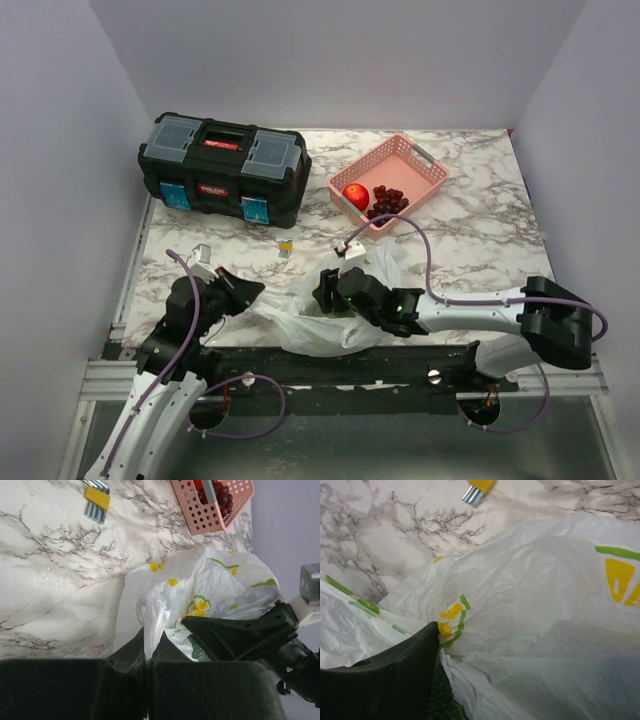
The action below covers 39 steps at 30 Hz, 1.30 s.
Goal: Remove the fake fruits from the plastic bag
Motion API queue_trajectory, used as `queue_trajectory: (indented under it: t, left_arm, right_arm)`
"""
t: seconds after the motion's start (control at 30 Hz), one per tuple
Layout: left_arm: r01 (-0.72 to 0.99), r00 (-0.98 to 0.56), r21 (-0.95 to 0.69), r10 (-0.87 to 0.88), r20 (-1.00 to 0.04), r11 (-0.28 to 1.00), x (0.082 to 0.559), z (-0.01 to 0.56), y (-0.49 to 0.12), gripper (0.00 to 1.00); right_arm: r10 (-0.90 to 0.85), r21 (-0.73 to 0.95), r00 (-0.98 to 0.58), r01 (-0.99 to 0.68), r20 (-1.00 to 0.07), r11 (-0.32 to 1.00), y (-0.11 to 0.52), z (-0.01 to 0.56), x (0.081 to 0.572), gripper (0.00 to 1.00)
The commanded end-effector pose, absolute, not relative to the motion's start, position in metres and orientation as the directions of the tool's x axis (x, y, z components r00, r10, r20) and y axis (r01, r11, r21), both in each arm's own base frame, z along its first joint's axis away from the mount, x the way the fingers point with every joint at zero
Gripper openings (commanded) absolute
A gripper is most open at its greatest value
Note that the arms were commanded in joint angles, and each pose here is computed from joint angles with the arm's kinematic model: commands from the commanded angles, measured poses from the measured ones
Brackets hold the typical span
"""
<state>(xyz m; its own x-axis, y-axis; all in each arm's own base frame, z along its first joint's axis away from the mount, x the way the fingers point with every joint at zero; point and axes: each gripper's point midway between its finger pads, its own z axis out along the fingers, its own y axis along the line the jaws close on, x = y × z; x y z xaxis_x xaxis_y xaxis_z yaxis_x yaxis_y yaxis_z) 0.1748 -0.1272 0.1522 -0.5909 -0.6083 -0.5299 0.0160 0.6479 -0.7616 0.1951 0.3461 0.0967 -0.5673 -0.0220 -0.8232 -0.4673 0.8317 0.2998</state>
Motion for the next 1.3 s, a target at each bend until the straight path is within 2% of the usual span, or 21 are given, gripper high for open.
queue_trajectory:
  t: [0.0, 0.17, 0.27, 0.33, 0.47, 0.6, 0.7, 0.9, 1.03, 1.13, 1.27]
  left_arm:
    - [0.146, -0.573, -0.732, -0.546, -0.611, 0.666, 0.183, 0.179, -0.136, 0.0]
    - [0.247, -0.573, -0.66, -0.442, -0.69, 0.709, 0.198, 0.22, -0.146, 0.0]
    - [0.327, -0.549, -0.621, -0.391, -0.738, 0.712, 0.215, 0.257, -0.156, 0.0]
    - [0.384, -0.531, -0.593, -0.357, -0.769, 0.707, 0.224, 0.282, -0.163, 0.0]
    - [0.43, -0.557, -0.565, -0.285, -0.78, 0.704, 0.239, 0.307, -0.18, 0.0]
    - [0.493, -0.592, -0.641, -0.314, -0.743, 0.589, 0.246, 0.317, -0.207, 0.0]
    - [0.546, -0.577, -0.639, -0.31, -0.756, 0.542, 0.25, 0.326, -0.217, 0.0]
    - [0.508, -0.53, -0.532, -0.242, -0.813, 0.677, 0.255, 0.301, -0.195, 0.0]
    - [0.471, -0.54, -0.5, -0.211, -0.815, 0.727, 0.237, 0.273, -0.178, 0.0]
    - [0.364, -0.597, -0.512, -0.227, -0.769, 0.778, 0.218, 0.232, -0.159, 0.0]
    - [0.231, -0.655, -0.598, -0.333, -0.679, 0.767, 0.195, 0.175, -0.148, 0.0]
  right_arm:
    - [-0.055, 0.182, -0.534, -0.38, -0.843, 0.907, 0.304, 0.098, 0.203, 0.63]
    - [-0.081, 0.16, -0.458, -0.463, -0.885, 0.872, 0.32, 0.151, 0.21, 0.81]
    - [-0.111, 0.139, -0.424, -0.517, -0.899, 0.845, 0.333, 0.179, 0.211, 0.88]
    - [-0.122, 0.134, -0.415, -0.538, -0.902, 0.832, 0.339, 0.192, 0.211, 0.88]
    - [-0.143, 0.143, -0.44, -0.554, -0.886, 0.82, 0.336, 0.177, 0.203, 0.87]
    - [-0.12, 0.211, -0.467, -0.594, -0.876, 0.776, 0.337, 0.175, 0.188, 0.86]
    - [-0.097, 0.231, -0.465, -0.597, -0.88, 0.768, 0.336, 0.176, 0.187, 0.86]
    - [-0.064, 0.278, -0.5, -0.577, -0.863, 0.768, 0.344, 0.168, 0.186, 0.85]
    - [-0.089, 0.322, -0.557, -0.596, -0.826, 0.735, 0.363, 0.143, 0.178, 0.73]
    - [-0.123, 0.401, -0.616, -0.638, -0.778, 0.657, 0.379, 0.117, 0.156, 0.64]
    - [-0.138, 0.472, -0.679, -0.627, -0.721, 0.62, 0.376, 0.078, 0.136, 0.64]
